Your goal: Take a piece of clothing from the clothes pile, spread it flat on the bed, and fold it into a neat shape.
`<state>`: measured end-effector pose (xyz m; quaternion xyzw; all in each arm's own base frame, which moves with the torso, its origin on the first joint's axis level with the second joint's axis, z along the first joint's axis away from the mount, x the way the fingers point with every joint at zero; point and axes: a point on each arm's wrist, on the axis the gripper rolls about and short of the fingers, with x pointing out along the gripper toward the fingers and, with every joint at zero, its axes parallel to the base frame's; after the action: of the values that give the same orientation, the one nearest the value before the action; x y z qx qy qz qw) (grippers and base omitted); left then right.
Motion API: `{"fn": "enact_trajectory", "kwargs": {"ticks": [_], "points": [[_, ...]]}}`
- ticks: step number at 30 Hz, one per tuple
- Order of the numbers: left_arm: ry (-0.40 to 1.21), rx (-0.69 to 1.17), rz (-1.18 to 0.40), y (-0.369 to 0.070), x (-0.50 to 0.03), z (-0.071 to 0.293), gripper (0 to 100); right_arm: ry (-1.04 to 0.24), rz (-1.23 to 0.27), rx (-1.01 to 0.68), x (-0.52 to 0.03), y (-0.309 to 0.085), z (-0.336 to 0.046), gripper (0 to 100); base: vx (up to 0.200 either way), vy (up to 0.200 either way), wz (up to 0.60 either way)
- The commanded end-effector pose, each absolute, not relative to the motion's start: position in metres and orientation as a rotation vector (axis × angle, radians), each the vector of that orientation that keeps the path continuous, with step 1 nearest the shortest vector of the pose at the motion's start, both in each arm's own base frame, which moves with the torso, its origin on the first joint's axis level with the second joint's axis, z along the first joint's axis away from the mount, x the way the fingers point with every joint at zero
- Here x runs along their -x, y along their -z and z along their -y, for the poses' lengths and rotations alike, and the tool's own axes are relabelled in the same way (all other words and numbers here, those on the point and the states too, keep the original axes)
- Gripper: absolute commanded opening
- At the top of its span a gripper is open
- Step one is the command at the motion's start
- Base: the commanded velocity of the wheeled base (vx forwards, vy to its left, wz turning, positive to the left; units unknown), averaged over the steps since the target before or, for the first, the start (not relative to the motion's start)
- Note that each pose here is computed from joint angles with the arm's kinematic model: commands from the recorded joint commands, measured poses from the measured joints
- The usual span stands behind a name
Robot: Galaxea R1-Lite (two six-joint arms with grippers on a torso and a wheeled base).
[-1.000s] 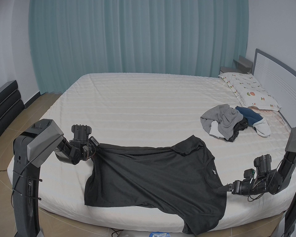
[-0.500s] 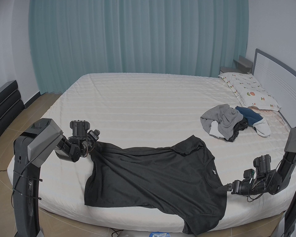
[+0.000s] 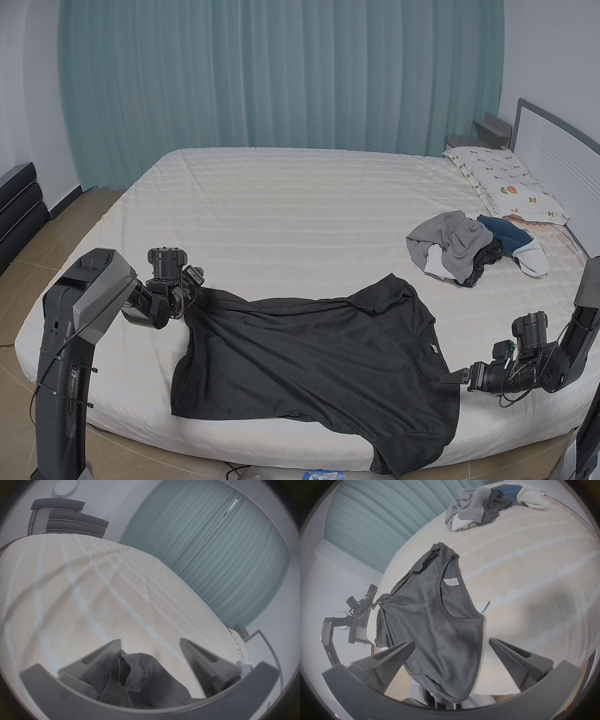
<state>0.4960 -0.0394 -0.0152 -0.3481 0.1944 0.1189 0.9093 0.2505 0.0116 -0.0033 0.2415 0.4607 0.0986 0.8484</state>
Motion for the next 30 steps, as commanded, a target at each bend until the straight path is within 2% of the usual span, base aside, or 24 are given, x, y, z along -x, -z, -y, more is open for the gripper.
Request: {"fn": "enact_trajectory", "kwargs": {"ticks": [1, 10, 15, 23, 24, 30], "points": [[-0.254, 0.714, -0.403, 0.031, -0.502, 0.040, 0, -0.206, -0.966, -0.515, -0.253, 0.003, -0.012, 100, 0.000, 0.000, 0.00], [-0.323, 0.766, -0.134, -0.005, -0.521, 0.013, 0, -0.198, -0.951, -0.537, -0.258, 0.001, -0.011, 100, 0.000, 0.000, 0.00], [-0.334, 0.769, -0.141, -0.003, -0.519, 0.010, 0, -0.185, -0.934, -0.572, -0.264, -0.001, -0.012, 100, 0.000, 0.000, 0.00], [-0.282, 0.768, -0.290, 0.023, -0.500, 0.015, 0, -0.180, -0.935, -0.586, -0.265, -0.001, -0.012, 100, 0.000, 0.000, 0.00], [-0.276, 0.767, -0.297, 0.022, -0.499, 0.015, 100, -0.180, -0.935, -0.586, -0.265, -0.001, -0.012, 100, 0.000, 0.000, 0.00], [-0.223, 0.775, -0.333, 0.018, -0.493, 0.017, 100, -0.188, -0.942, -0.592, -0.265, 0.000, -0.012, 100, 0.000, 0.000, 0.00]]}}
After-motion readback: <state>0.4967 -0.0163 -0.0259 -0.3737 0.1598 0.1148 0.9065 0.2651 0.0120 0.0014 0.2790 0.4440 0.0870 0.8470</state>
